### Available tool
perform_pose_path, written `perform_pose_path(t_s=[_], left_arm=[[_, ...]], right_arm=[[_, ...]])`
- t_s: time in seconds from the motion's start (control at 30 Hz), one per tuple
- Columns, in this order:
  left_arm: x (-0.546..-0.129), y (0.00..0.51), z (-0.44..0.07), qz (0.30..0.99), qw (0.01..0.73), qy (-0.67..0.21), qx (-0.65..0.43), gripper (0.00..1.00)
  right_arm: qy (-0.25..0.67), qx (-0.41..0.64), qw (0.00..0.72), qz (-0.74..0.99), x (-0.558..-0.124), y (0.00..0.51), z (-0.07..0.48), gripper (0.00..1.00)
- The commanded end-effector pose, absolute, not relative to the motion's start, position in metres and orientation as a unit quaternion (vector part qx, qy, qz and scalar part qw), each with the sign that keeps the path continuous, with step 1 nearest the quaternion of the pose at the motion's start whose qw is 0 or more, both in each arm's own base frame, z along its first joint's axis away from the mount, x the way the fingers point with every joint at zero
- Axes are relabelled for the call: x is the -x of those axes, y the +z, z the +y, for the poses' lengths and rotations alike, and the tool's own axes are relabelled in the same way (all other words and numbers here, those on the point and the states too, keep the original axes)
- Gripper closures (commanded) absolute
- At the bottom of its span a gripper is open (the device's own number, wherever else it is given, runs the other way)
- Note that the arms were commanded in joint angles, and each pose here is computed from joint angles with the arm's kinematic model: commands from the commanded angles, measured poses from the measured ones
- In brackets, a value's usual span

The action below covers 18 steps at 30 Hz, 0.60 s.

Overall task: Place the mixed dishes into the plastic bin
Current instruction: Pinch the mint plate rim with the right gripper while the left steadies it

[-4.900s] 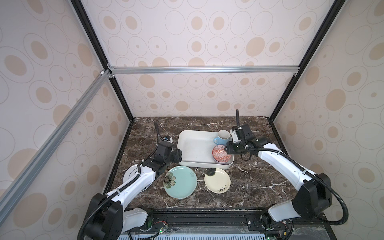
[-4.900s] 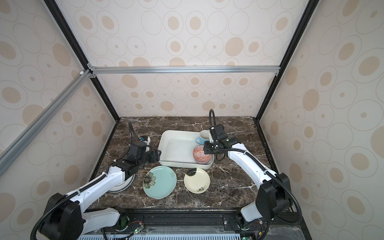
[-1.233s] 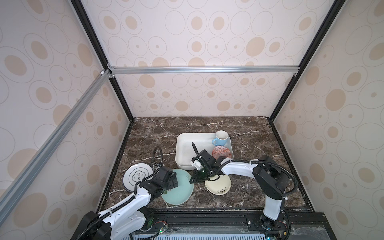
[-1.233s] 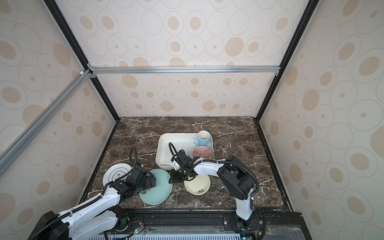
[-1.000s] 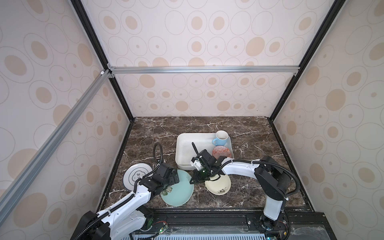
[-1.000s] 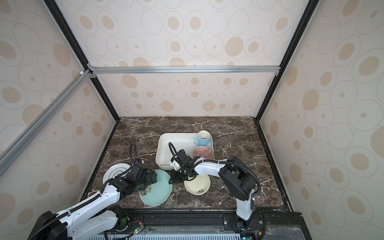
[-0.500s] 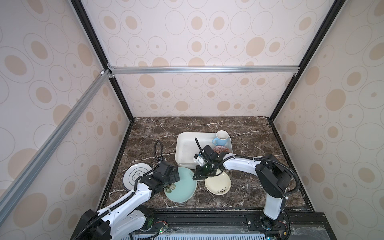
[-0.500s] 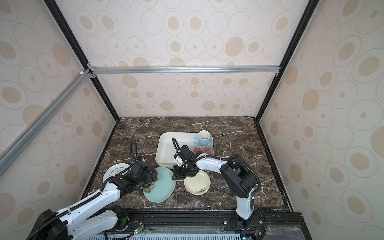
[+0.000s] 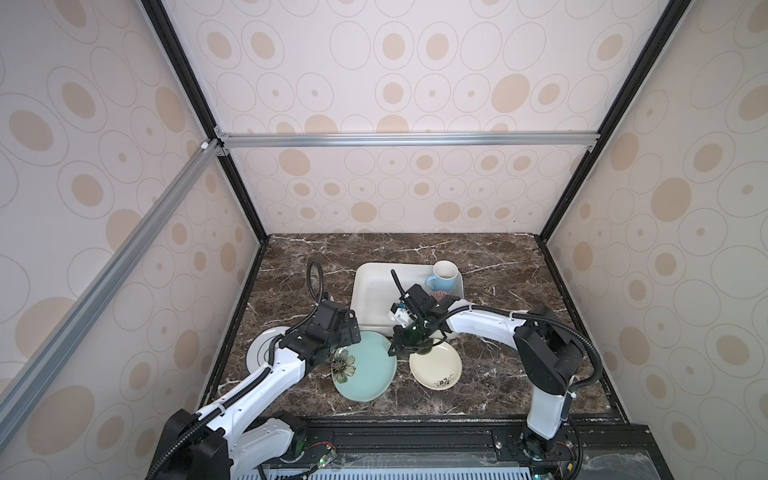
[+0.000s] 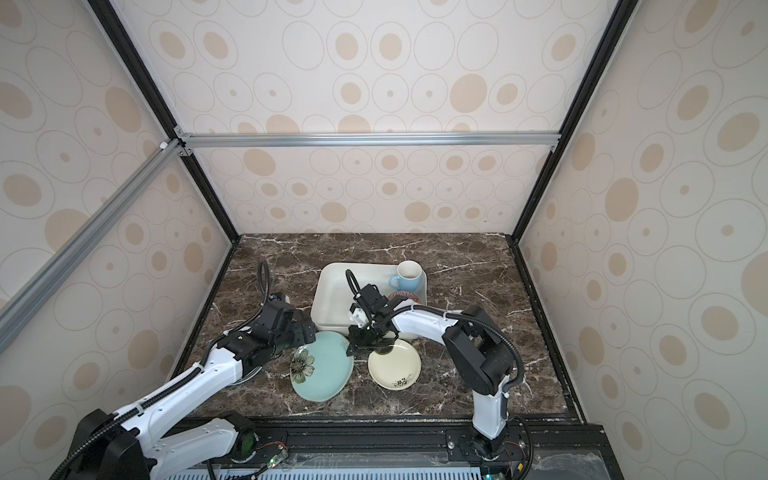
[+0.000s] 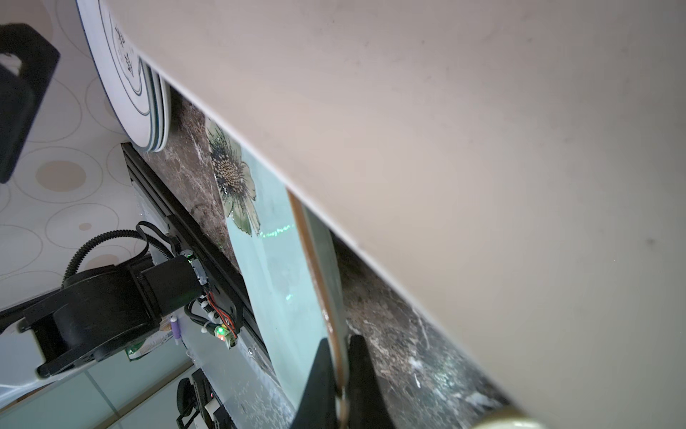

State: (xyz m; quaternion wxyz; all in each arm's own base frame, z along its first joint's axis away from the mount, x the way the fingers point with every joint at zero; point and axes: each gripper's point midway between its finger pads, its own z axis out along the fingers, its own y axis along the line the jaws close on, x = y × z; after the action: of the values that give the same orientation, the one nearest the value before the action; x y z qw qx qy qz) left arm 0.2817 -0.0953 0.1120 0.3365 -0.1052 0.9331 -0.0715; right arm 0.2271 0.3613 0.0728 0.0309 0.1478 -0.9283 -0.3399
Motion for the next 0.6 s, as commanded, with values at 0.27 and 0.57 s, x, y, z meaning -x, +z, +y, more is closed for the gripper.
perform_pose_path(t_s=[0.27, 0.57], left_arm=[[-0.292, 0.135, -0.071, 0.929, 0.347, -0.063, 0.112, 0.01], [-0.294, 0.137, -0.064, 0.928, 0.348, -0.061, 0.116, 0.01]], right_arm=[[-0.41, -0.164, -0.001, -0.897, -0.238, 0.13, 0.38, 1.0], [-0.432, -0.166, -0.003, -0.886, -0.241, 0.146, 0.389, 1.0]])
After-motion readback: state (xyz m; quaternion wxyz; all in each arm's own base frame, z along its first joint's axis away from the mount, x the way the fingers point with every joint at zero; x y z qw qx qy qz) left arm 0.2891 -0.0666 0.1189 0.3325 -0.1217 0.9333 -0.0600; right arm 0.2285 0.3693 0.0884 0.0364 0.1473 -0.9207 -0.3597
